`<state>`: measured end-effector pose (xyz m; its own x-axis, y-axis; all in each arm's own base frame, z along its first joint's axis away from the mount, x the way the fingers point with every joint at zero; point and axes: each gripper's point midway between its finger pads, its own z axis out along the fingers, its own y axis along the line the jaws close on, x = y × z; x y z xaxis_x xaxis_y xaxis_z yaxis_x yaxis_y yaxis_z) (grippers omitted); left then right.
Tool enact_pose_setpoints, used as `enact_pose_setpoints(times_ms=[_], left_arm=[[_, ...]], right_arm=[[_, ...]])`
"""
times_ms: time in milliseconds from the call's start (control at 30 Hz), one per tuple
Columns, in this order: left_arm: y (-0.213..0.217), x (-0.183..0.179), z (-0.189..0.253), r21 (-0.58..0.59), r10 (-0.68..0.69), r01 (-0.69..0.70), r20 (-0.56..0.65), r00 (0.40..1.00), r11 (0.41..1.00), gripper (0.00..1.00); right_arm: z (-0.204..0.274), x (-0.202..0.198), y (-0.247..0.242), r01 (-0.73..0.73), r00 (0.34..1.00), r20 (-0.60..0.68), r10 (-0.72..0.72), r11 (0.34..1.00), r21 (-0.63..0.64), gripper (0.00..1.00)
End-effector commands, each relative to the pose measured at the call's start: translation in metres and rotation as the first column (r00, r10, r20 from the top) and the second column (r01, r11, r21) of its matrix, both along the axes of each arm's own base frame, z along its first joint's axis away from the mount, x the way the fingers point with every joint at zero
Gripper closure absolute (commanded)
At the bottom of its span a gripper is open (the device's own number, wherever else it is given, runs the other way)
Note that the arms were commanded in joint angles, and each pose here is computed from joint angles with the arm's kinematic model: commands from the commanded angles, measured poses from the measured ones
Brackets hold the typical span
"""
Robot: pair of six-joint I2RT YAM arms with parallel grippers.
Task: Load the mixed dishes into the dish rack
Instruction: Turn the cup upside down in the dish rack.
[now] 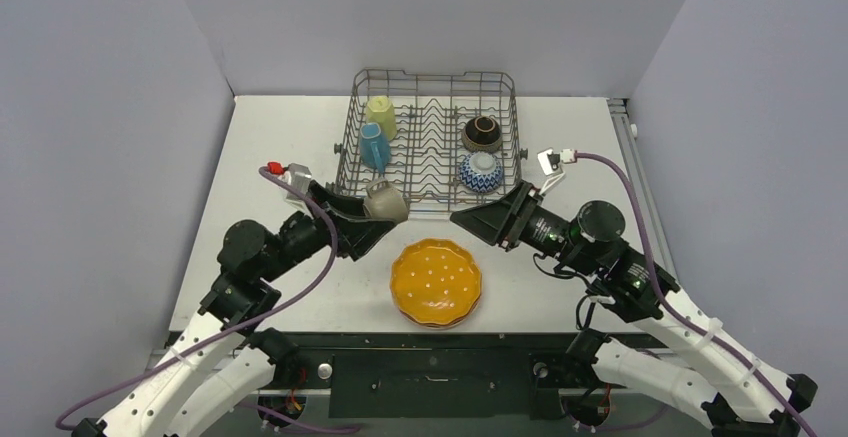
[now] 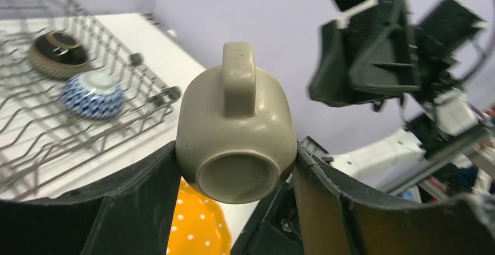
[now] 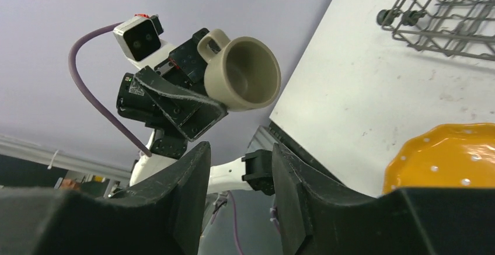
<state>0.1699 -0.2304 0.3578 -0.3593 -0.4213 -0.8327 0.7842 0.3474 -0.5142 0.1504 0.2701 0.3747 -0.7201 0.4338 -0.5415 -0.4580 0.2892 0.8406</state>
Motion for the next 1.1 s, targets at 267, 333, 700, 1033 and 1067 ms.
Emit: enact_pose_setpoints(times_ms=[267,333,700,1033,1067], left_arm=[[0.045,0.085,-0.030,0.238,0.482,-0.446,-0.115,0.869,0.862,1.00],[0.049,0.094,-0.033,0.269,0.521,-0.478,-0.121,0.845,0.836,1.00],[0.064,0.137,-0.052,0.380,0.692,-0.593,-0.221,0.687,0.710,1.00],[0.067,0.168,-0.087,0.567,0.792,-0.564,-0.323,0.518,0.600,1.00],[0.067,0.169,-0.085,0.584,0.794,-0.550,-0.330,0.511,0.597,1.00]], right_arm=[[-0.030,0.008,-0.036,0.086,0.996,0.042,-0.081,0.984,-0.153,0.57],[-0.034,0.009,-0.039,0.091,0.995,0.047,-0.084,0.981,-0.170,0.57],[-0.045,0.010,-0.051,0.097,0.994,0.063,-0.084,0.966,-0.240,0.54],[-0.057,0.012,-0.057,0.090,0.995,0.076,-0.070,0.951,-0.295,0.54],[-0.057,0.012,-0.058,0.089,0.995,0.077,-0.069,0.952,-0.294,0.54]])
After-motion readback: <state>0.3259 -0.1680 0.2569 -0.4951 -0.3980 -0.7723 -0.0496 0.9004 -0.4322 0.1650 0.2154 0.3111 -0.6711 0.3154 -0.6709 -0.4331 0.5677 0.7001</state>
